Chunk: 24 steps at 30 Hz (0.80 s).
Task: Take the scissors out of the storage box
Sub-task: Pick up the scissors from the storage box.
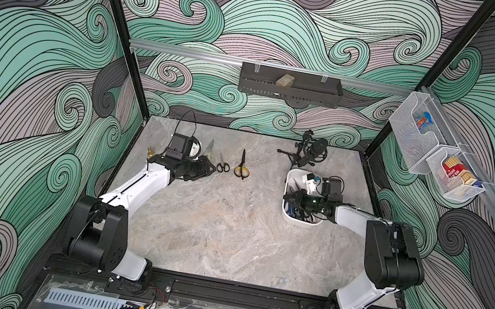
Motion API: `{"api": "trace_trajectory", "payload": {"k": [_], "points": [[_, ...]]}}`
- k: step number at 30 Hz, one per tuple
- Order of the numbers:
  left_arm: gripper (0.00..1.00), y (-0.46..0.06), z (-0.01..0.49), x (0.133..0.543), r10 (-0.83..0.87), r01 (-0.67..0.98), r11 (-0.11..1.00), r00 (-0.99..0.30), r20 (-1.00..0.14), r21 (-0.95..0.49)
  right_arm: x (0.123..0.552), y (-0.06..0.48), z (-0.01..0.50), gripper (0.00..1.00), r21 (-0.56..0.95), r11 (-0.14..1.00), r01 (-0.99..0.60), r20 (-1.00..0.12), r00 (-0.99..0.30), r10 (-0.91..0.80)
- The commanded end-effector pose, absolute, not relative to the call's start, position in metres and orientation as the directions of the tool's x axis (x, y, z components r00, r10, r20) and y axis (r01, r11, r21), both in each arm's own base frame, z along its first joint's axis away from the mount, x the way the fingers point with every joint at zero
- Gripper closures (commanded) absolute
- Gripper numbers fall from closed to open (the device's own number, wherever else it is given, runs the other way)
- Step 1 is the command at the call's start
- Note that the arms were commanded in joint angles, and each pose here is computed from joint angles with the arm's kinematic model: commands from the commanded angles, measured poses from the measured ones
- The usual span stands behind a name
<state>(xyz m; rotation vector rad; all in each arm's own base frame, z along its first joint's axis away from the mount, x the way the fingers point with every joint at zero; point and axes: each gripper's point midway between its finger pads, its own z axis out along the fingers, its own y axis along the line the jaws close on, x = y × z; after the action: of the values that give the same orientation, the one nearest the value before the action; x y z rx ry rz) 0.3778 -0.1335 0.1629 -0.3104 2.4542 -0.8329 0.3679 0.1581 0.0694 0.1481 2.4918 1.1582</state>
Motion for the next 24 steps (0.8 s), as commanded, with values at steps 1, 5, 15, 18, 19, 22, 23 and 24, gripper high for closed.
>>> {"api": "trace_trajectory", "payload": {"k": [1,5,15,18,19,22,23,24], "points": [[0.62,-0.133,0.181,0.380,-0.372,-0.015,0.774,-0.819,-0.436,-0.633,0.367,0.159,0.088,1.00,0.765,0.636,-0.101,-0.330,-0.910,0.252],[0.62,-0.133,0.182,0.381,-0.372,-0.010,0.772,-0.818,-0.438,-0.636,0.367,0.153,0.098,1.00,0.760,0.640,-0.107,-0.350,-0.899,0.264],[0.62,-0.128,0.178,0.381,-0.383,-0.012,0.750,-0.823,-0.420,-0.661,0.366,0.146,0.117,1.00,0.701,0.702,-0.124,-0.400,-0.884,0.243],[0.62,-0.123,0.172,0.379,-0.396,-0.027,0.741,-0.825,-0.403,-0.671,0.366,0.151,0.124,1.00,0.630,0.761,-0.155,-0.440,-0.878,0.186],[0.63,-0.122,0.170,0.379,-0.402,-0.035,0.737,-0.826,-0.397,-0.675,0.366,0.156,0.127,1.00,0.604,0.778,-0.171,-0.455,-0.876,0.160],[0.62,-0.117,0.166,0.379,-0.412,-0.046,0.730,-0.825,-0.387,-0.682,0.367,0.173,0.134,1.00,0.545,0.811,-0.210,-0.480,-0.872,0.097],[0.62,-0.115,0.167,0.379,-0.416,-0.048,0.729,-0.823,-0.387,-0.683,0.368,0.178,0.135,1.00,0.529,0.820,-0.218,-0.485,-0.871,0.081],[0.63,-0.113,0.166,0.379,-0.419,-0.052,0.728,-0.822,-0.385,-0.683,0.369,0.184,0.135,1.00,0.506,0.832,-0.227,-0.491,-0.869,0.061]]}}
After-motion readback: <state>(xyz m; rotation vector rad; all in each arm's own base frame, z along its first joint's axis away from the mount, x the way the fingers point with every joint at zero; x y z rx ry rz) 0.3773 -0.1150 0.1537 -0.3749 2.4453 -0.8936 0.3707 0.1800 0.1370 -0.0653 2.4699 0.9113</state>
